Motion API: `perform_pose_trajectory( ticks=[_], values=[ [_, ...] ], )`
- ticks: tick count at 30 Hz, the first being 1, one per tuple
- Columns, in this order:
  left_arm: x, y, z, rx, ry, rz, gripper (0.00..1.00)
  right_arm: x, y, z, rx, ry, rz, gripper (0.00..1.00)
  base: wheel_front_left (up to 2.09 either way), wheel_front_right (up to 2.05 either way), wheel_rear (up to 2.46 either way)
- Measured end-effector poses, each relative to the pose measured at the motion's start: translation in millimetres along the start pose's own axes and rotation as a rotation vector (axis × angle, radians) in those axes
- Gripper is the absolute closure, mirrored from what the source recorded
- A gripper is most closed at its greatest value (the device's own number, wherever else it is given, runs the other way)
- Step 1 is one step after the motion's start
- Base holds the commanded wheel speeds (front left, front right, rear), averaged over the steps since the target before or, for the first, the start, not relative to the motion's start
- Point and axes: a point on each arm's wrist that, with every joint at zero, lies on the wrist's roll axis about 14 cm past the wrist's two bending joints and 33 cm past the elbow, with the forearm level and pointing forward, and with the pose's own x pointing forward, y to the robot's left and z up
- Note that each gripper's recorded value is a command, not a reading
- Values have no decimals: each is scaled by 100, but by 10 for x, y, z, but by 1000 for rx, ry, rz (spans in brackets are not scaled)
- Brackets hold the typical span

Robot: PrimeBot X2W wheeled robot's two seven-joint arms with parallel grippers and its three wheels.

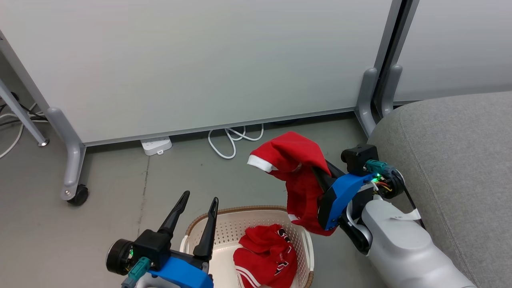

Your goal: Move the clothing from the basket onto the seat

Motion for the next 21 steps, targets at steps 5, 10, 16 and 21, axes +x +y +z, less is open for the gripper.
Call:
perform_pose_trajectory(
  ticks=[5, 10, 16, 21],
  values=[
    [-8, -5, -39, -1, 10, 6, 0, 5, -12, -6, 4, 0, -4, 100, 0, 0, 0],
    [2, -37, -69, -5, 17, 1, 0, 0, -22, -23, 6, 3, -7, 100, 0, 0, 0],
    [12, -77, -86, -15, 21, -10, 0, -7, -37, -26, 5, 4, -11, 100, 0, 0, 0],
    [15, -89, -108, -24, 28, -14, 0, -12, -49, -29, 6, 4, -14, 100, 0, 0, 0]
  ],
)
